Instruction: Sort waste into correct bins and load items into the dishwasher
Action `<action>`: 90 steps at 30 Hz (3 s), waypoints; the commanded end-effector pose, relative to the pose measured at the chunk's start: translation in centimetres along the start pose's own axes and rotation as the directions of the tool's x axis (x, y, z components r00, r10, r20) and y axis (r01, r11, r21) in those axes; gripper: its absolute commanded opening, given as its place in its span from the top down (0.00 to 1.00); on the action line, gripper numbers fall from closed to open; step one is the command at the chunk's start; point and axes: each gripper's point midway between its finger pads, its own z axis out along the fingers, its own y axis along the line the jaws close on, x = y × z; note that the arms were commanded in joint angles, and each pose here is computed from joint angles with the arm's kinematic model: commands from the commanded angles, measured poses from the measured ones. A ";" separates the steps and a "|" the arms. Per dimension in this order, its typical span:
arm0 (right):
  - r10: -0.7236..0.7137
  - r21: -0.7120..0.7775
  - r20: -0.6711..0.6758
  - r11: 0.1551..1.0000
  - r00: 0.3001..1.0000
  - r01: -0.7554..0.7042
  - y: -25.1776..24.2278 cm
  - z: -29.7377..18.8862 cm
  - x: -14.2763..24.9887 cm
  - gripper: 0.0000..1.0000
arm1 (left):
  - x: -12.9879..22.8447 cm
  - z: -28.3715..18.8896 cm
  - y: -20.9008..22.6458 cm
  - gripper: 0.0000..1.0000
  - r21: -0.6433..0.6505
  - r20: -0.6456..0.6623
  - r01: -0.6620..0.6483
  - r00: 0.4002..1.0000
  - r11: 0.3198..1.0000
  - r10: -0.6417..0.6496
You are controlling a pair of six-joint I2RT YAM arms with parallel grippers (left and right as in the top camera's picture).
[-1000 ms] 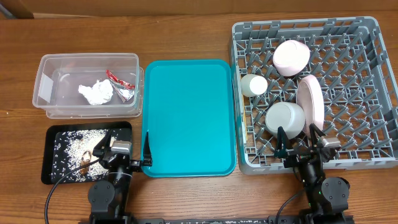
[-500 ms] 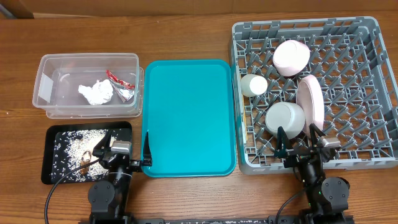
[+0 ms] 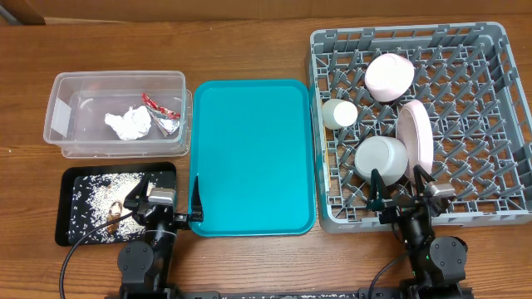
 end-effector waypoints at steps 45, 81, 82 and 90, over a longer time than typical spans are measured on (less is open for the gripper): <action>0.001 0.012 0.006 1.000 1.000 -0.001 -0.3 0.0 0.1 0.00 | 0.0 0.0 0.1 0.00 -0.007 0.006 -0.024 1.000 1.000 0.024; 0.001 0.012 0.006 1.000 1.000 -0.001 -0.3 0.0 0.1 0.00 | 0.1 0.0 0.1 0.00 -0.007 0.005 -0.024 1.000 1.000 0.024; 0.001 0.012 0.007 1.000 1.000 -0.001 -0.3 0.0 0.1 0.00 | 0.1 0.0 0.1 0.00 -0.007 0.005 -0.024 1.000 1.000 0.024; 0.001 0.012 0.006 1.000 1.000 -0.001 -0.3 0.0 0.1 0.00 | 0.1 0.0 0.1 0.00 -0.007 0.005 -0.024 1.000 1.000 0.024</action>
